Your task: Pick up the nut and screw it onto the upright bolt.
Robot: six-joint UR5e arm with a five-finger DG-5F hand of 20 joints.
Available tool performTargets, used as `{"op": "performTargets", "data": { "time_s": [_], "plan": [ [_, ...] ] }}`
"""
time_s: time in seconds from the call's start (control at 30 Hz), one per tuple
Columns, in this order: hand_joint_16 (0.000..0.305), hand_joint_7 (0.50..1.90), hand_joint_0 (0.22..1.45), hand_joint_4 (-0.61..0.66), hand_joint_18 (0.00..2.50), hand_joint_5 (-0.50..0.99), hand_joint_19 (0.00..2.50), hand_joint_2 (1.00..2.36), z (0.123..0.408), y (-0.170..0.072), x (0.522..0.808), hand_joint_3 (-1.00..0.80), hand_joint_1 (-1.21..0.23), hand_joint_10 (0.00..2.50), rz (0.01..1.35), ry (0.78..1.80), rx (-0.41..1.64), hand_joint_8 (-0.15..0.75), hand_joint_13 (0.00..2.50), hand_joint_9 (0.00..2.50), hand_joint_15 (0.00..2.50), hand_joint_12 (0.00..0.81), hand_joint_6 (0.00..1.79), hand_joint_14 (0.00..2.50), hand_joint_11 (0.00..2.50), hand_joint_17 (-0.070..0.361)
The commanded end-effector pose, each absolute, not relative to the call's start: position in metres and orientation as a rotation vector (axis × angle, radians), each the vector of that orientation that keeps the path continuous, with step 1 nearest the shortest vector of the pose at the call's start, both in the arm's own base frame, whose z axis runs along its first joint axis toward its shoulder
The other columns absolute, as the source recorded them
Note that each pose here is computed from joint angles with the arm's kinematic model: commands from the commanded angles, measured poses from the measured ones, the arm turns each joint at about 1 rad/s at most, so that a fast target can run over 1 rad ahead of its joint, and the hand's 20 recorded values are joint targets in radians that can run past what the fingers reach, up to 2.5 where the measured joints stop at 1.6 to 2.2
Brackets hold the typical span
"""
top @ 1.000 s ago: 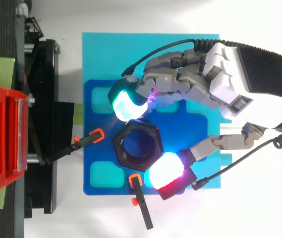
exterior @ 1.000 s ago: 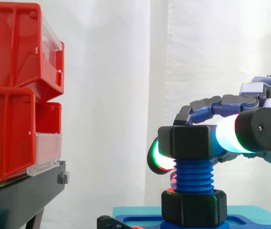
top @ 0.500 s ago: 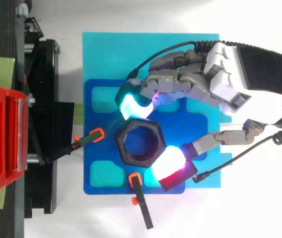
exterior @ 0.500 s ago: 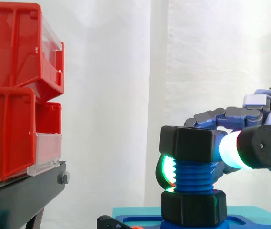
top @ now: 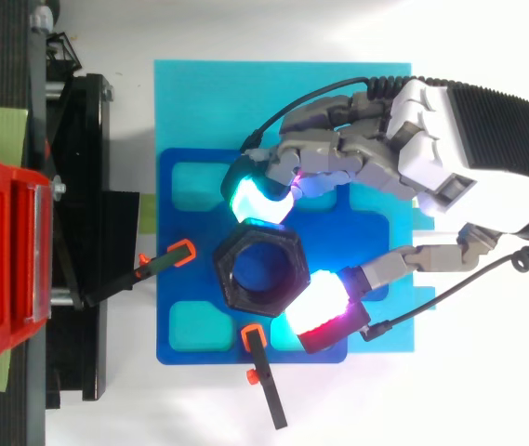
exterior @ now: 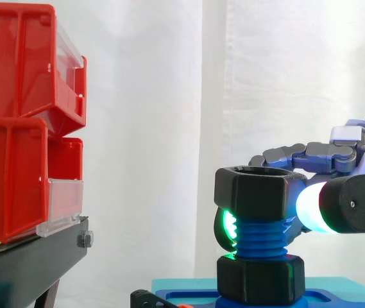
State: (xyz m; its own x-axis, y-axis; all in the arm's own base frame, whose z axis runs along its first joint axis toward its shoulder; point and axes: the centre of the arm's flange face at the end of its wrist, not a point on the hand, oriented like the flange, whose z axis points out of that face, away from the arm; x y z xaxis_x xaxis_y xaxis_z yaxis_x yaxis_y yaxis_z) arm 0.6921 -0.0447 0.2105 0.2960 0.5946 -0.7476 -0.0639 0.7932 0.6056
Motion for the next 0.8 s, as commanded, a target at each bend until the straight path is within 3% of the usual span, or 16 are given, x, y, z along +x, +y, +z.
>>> {"op": "performTargets", "data": {
  "time_s": [0.0,0.2,0.6,0.77],
  "plan": [
    [0.044,1.16,0.58,0.19,0.56,-0.16,0.38,1.0,0.211,-0.045,0.692,-0.46,-0.78,0.01,0.465,1.2,0.519,0.286,0.73,0.82,0.24,0.348,0.5,0.01,0.32,0.1],
    [0.052,0.75,0.51,0.17,0.51,-0.24,0.36,1.0,0.212,-0.055,0.692,-0.5,-0.8,0.01,0.459,1.19,0.522,0.277,0.61,0.65,0.2,0.376,0.5,0.01,0.18,0.116],
    [0.066,0.54,0.39,0.16,0.42,-0.29,0.27,1.0,0.216,-0.074,0.692,-0.5,-0.8,0.0,0.468,1.171,0.497,0.29,0.4,0.4,0.08,0.427,0.5,0.0,0.0,0.148],
    [0.069,0.53,0.36,0.16,0.37,-0.3,0.22,1.0,0.221,-0.073,0.695,-0.5,-0.82,0.0,0.479,1.146,0.481,0.287,0.32,0.31,0.05,0.436,0.5,0.0,0.0,0.155]
  ]
}}
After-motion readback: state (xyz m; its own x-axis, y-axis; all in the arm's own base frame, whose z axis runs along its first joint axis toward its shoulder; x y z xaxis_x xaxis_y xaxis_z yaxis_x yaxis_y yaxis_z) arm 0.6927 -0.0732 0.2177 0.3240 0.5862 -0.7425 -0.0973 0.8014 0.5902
